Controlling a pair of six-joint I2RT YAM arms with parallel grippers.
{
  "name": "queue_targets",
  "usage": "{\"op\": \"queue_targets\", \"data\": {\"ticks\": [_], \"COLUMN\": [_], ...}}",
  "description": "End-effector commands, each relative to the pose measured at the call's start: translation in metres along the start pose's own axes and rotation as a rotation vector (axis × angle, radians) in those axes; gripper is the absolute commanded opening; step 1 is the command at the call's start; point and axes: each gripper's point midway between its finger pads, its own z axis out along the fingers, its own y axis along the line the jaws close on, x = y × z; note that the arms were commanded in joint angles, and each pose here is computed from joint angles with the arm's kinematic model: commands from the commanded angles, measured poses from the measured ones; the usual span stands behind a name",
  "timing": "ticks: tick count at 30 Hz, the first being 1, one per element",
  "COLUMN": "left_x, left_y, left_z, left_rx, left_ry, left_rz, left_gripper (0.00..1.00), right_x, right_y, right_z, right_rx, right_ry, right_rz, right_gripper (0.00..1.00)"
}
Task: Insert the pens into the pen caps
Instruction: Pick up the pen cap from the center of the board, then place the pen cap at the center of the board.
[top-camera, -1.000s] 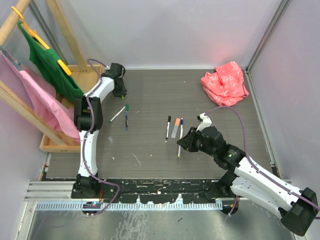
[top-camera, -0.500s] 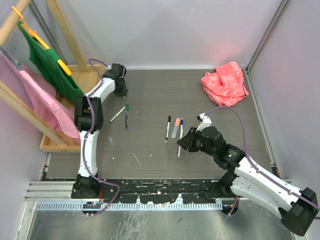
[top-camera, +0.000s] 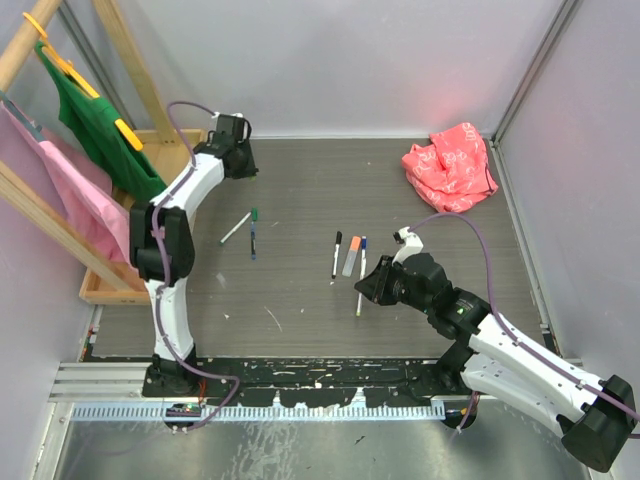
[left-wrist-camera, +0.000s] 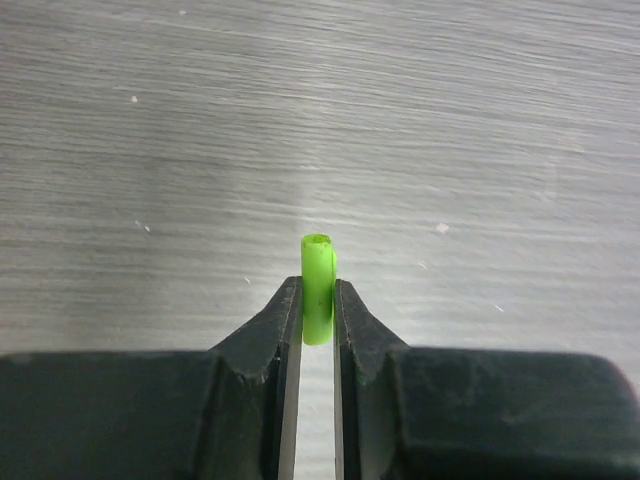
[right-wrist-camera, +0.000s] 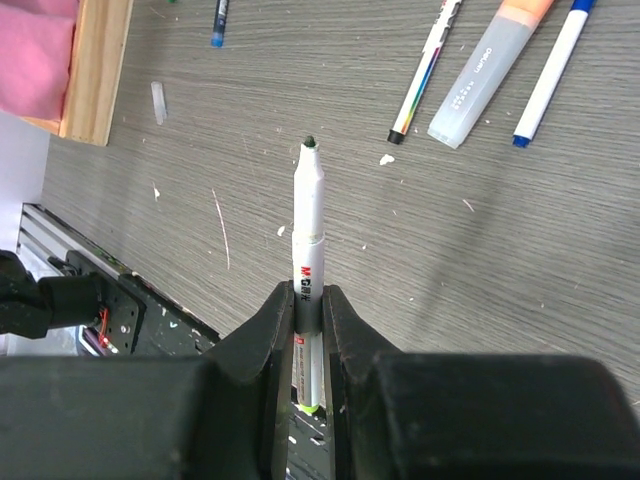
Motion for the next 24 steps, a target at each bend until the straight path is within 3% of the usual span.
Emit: {"op": "queue_targets", "data": {"ticks": [1, 5, 14, 24], "left_x": [-0.028, -0.001, 0.118, 0.247], "left_y": [-0.044, -0.067, -0.124, -0.138], "left_z": [-0.067, -0.101, -0.156, -0.177], "left_rx": [0.134, 0.208, 0.355, 0.354], "left_ry": [-0.129, -0.120, 0.013, 0.145], "left_rz": [0.032, 0.034, 0.101, 0.201], "left_gripper": [0.11, 0.11, 0.11, 0.11], "right_x": [-0.027, -0.036, -0.048, -0.043], "right_y": [0.015, 0.015, 0.014, 0.004], "right_z": [-0.011, -0.019, -0.035, -0.047], "right_rx": [-0.023, 0.000, 0.037, 0.058], "right_ry": [-0.076, -0.099, -0.139, -0.158], "right_rz": [-0.022, -0.040, -0.041, 0.014], "right_gripper": [0.00, 0.00, 0.00, 0.00]}}
